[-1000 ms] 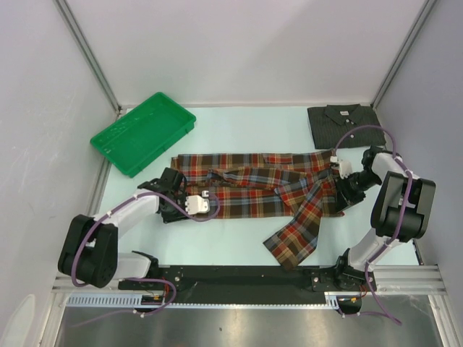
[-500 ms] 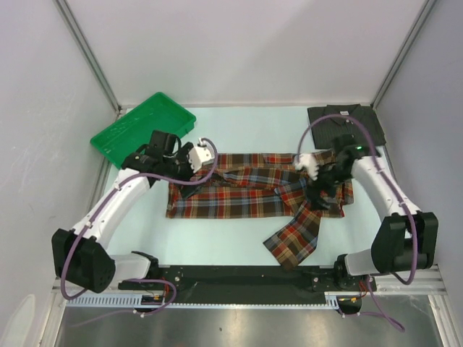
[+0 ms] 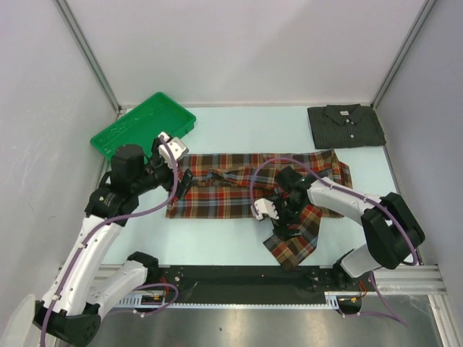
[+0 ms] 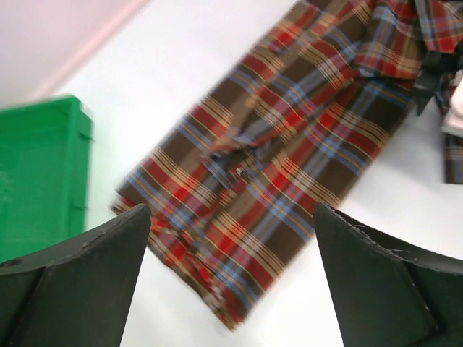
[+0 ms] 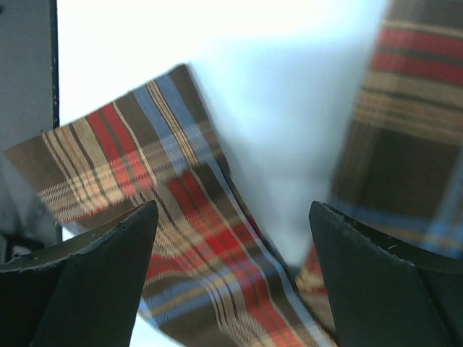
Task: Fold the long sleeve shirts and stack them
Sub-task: Fold the shirt
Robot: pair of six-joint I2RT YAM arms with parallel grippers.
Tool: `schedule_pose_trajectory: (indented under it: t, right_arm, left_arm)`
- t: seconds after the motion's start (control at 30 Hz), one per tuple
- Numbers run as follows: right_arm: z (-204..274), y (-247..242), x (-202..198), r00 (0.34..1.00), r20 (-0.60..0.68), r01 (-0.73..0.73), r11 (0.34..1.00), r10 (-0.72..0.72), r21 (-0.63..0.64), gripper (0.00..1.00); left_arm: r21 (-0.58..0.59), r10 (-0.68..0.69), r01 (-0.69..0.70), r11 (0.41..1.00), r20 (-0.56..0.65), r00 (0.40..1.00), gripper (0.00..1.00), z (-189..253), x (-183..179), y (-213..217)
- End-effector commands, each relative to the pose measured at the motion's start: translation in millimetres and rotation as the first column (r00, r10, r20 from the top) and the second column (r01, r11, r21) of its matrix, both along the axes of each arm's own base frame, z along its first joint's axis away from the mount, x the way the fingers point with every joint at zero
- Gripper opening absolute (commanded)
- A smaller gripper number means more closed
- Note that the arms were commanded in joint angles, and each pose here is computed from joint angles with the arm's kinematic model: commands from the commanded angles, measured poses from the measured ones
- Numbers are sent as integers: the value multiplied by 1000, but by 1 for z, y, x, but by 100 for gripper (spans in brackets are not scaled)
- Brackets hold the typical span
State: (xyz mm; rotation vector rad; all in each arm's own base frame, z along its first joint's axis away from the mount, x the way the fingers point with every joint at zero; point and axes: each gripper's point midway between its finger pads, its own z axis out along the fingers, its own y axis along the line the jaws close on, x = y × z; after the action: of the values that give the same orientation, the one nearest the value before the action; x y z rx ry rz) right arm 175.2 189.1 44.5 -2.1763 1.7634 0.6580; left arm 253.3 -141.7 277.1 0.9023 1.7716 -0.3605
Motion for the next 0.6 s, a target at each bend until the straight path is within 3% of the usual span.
schedule_pose_trajectory:
  t: [0.0, 0.1, 0.23, 0.43, 0.5, 0.53, 0.57]
  right_arm:
    - [-20, 12, 0, 999, 33, -23, 1000, 24, -17, 89]
    - [-31, 12, -9, 998, 31, -49, 998, 50, -30, 84]
    - [-45, 9, -26, 991, 53, -122, 991, 126, -61, 77]
    - [-52, 7, -38, 977, 113, -173, 983, 179, -57, 39]
    - [-48, 10, -34, 977, 124, -167, 985, 172, -49, 9]
    - [-39, 15, -25, 977, 141, -158, 987, 161, -33, 0]
    - [-32, 20, -21, 980, 135, -148, 989, 147, -3, 0]
  left_arm:
    - [-7, 17, -19, 1000, -207, 978, 99, -37, -22, 1]
    - [8, -38, 42, 999, -264, 964, 99, -47, -43, 2]
    - [28, 28, -21, 999, -241, 970, 99, -54, -39, 12]
    - [21, 72, -69, 997, -193, 979, 99, -50, -26, 16]
    - [24, 61, -57, 998, -195, 979, 99, -51, -24, 14]
    - [25, 62, -59, 998, -183, 981, 99, -49, -20, 14]
    - [30, 59, -54, 998, -173, 983, 99, -48, -18, 14]
